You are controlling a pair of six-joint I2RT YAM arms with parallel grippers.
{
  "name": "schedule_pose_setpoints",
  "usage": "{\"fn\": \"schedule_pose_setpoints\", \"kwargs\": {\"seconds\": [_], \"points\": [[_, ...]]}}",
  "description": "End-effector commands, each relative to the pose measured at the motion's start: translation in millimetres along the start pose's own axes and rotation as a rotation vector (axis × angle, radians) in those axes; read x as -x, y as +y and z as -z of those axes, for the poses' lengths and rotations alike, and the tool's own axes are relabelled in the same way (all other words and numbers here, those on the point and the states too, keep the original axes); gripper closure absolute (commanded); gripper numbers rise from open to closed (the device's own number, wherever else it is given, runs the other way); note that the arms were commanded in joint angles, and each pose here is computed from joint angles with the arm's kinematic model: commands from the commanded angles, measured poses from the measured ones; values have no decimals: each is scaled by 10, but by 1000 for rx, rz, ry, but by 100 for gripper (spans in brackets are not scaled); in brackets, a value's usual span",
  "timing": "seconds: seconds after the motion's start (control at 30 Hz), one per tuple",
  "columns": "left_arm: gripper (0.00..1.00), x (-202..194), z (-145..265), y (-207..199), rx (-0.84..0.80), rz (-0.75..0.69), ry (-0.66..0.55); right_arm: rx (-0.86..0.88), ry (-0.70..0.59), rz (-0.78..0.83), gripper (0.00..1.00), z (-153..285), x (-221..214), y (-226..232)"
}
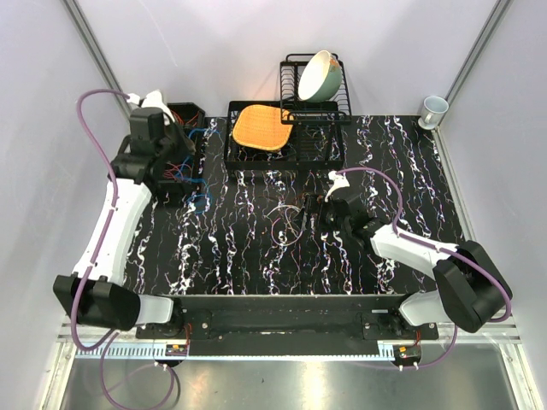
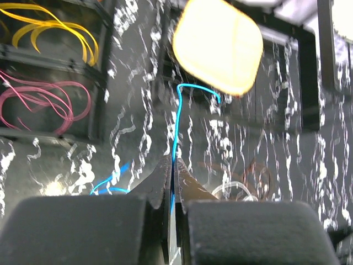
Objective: Untangle the cables
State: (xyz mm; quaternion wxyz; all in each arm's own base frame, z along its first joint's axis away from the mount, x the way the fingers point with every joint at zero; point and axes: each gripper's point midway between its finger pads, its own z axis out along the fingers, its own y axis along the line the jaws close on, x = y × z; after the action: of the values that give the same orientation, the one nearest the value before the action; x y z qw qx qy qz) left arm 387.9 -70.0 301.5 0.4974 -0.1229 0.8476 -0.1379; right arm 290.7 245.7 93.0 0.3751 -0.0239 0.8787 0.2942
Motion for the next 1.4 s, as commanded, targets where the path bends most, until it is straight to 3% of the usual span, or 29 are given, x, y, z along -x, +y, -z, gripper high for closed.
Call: {"fn": "schedule_pose_setpoints", "kwargs": {"seconds": [0.0, 0.2, 0.5, 0.63, 0.8, 1.13, 1.2, 1.23, 1.33, 1.37], "points": [[100, 576, -13, -14, 1, 40, -144, 25, -52, 3, 3, -11, 217, 117], [100, 475, -66, -55, -36, 60, -107, 26, -55, 2, 2, -8, 228, 117], [100, -566, -265, 12, -143, 116, 107, 33, -54, 2, 3, -11, 226, 133], [100, -892, -357, 219, -82, 92, 173, 30, -54, 2, 3, -11, 224, 128], [100, -891, -475, 425, 22, 78, 155, 30, -52, 2, 3, -14, 220, 126], [100, -1208, -826, 747, 166, 149, 239, 29, -51, 2, 3, -14, 220, 126], [94, -1278, -826, 768, 172, 156, 257, 27, -51, 1, 3, -17, 220, 118], [81, -1284, -812, 780, 179, 158, 257, 28, -50, 2, 3, -17, 216, 123], [64, -1292, -720, 836, 206, 155, 242, 28, -50, 2, 3, -17, 216, 123], [52, -1338, -682, 872, 218, 150, 247, 29, -53, 1, 3, -14, 227, 123]]}}
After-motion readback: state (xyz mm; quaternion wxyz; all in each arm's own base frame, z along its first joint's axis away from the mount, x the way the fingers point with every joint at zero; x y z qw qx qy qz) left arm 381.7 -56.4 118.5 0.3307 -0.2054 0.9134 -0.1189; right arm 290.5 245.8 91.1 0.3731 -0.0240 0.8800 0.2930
